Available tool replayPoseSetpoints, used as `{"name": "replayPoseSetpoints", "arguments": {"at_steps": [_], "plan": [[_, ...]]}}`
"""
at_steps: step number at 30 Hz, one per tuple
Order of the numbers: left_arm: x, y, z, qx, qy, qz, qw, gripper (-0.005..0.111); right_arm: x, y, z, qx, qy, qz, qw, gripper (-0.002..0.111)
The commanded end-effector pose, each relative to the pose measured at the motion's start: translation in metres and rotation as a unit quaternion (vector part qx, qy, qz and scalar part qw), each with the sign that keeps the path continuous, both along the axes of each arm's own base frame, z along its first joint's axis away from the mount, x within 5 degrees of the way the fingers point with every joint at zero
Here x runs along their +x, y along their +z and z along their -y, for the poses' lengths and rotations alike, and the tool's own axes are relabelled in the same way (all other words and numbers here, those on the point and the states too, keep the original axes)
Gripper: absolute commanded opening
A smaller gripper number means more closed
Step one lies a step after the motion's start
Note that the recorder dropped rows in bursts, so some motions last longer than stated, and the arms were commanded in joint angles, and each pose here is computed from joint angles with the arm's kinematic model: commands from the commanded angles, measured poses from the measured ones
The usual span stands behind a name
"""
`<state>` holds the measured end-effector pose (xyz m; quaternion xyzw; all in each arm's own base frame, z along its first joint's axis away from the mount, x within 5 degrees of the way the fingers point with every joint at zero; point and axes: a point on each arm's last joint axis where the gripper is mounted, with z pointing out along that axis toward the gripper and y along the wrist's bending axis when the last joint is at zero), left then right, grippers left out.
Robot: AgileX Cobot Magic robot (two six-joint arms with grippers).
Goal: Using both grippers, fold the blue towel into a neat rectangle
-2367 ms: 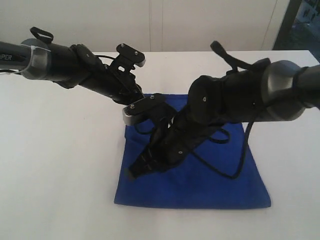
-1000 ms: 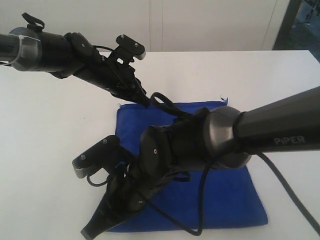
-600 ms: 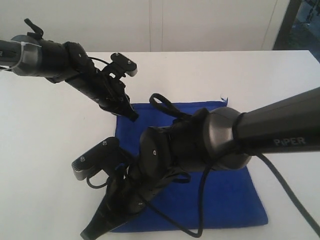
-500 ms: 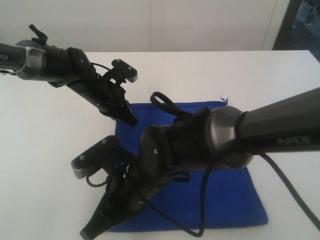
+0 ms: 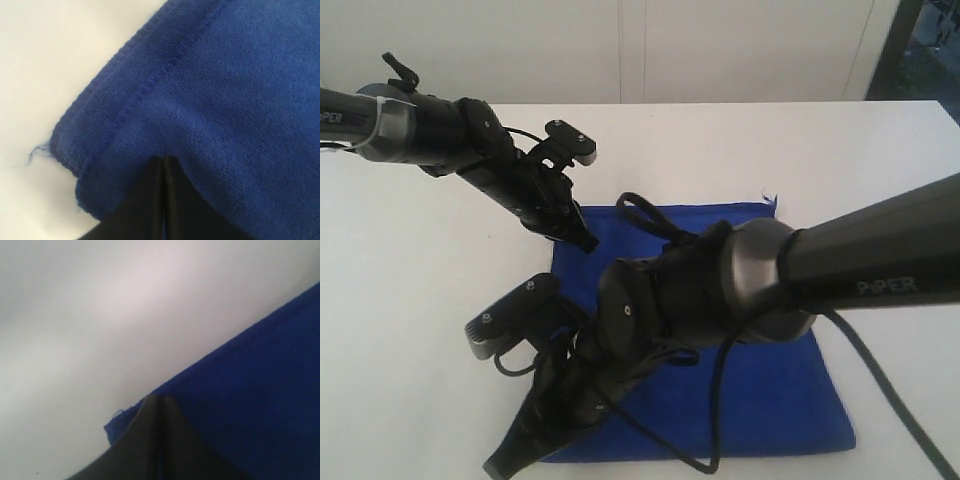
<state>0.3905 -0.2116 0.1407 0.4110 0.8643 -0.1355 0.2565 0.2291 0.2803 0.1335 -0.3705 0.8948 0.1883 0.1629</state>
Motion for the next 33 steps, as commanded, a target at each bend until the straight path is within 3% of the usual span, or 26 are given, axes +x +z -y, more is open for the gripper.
{"name": "replayPoseSetpoints", "arguments": {"at_steps": [1,13,20,30,33], "plan": [[-0.002,-0.012,-0.001,0.007,-0.002,-0.022,1.000,0.000,-0.003,-0.011,0.001,-0.017,0.005,-0.024,1.000,0.000],[-0.001,-0.011,-0.001,0.006,0.001,-0.014,1.000,0.000,-0.025,-0.013,-0.004,-0.040,0.050,-0.073,0.995,0.000],[0.000,-0.009,-0.001,0.005,0.004,-0.009,1.000,0.000,-0.022,0.001,-0.006,-0.018,0.042,-0.043,0.998,0.000],[0.006,0.050,-0.001,-0.026,0.013,0.076,0.997,0.000,0.002,0.034,0.017,0.020,-0.031,-0.025,0.999,0.000],[0.006,0.067,-0.010,-0.037,0.024,0.075,0.996,0.000,0.017,0.046,0.037,0.026,-0.065,-0.024,0.997,0.000]]}}
